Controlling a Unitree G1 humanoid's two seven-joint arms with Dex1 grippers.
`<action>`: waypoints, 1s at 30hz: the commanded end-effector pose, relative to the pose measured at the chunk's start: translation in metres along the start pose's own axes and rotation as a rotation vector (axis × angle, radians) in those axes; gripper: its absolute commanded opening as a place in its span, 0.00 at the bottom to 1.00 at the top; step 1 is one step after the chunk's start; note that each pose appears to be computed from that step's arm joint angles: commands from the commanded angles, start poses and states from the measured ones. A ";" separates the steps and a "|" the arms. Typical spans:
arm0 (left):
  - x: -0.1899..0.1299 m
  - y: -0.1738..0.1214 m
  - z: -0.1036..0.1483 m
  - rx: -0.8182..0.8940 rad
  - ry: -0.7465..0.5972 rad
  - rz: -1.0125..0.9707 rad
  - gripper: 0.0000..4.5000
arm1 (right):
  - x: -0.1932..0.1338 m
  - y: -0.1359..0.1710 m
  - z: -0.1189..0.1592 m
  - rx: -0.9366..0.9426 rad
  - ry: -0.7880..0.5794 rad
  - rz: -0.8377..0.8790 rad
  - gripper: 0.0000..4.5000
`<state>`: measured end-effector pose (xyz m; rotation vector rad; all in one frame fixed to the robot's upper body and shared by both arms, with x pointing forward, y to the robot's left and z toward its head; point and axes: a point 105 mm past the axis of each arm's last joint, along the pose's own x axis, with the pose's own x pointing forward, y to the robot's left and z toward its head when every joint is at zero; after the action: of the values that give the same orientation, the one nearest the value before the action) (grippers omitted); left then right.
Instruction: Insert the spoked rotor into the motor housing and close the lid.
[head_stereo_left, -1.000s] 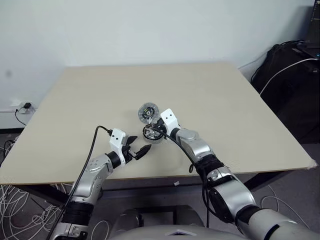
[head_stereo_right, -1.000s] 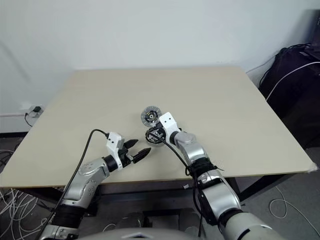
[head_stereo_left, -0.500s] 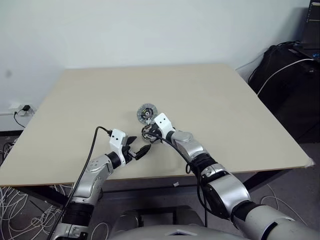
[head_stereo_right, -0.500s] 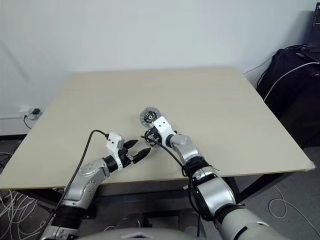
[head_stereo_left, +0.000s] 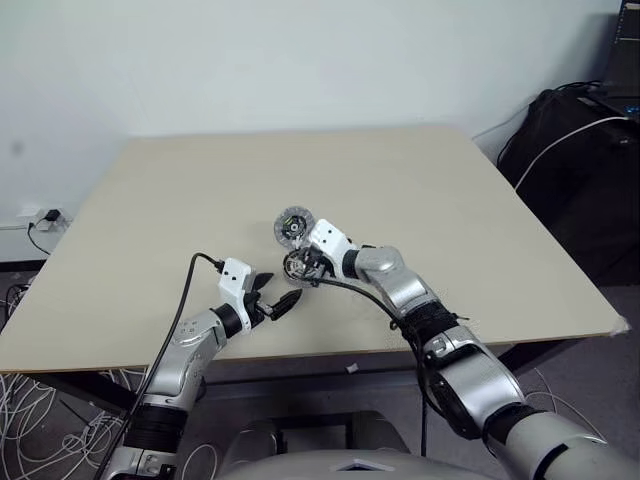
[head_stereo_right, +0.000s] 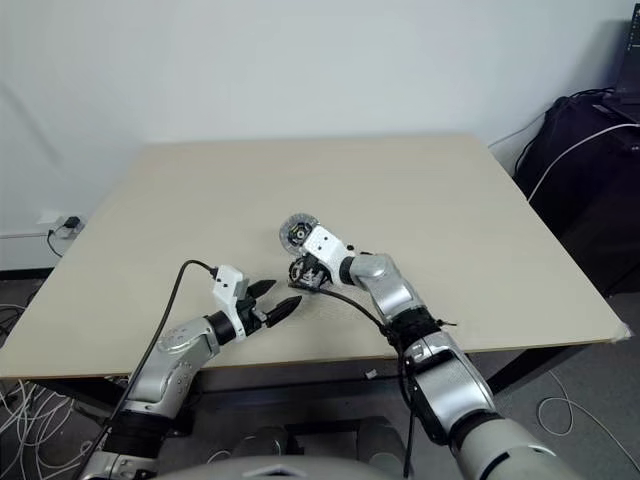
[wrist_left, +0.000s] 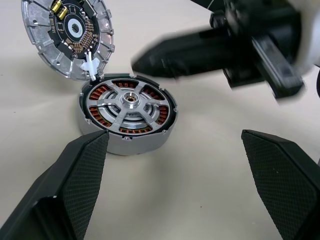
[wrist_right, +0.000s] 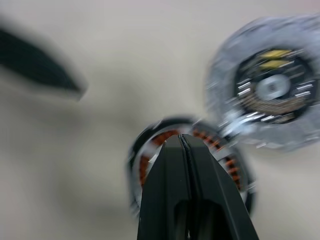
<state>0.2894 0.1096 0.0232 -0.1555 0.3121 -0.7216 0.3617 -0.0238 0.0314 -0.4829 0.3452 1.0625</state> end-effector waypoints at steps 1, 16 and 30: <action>0.003 -0.003 0.013 0.027 -0.045 -0.013 1.00 | -0.004 0.002 0.018 -0.126 -0.007 0.060 0.01; 0.003 -0.001 0.010 0.017 -0.054 0.006 1.00 | -0.010 -0.005 0.007 -0.285 0.104 0.163 0.57; 0.003 -0.001 0.007 0.008 -0.059 0.012 1.00 | -0.020 -0.014 -0.010 -0.391 0.213 0.264 0.57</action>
<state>0.2897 0.1073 0.0212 -0.1723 0.2991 -0.7095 0.3577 -0.0587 0.0199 -0.8951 0.4681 1.3422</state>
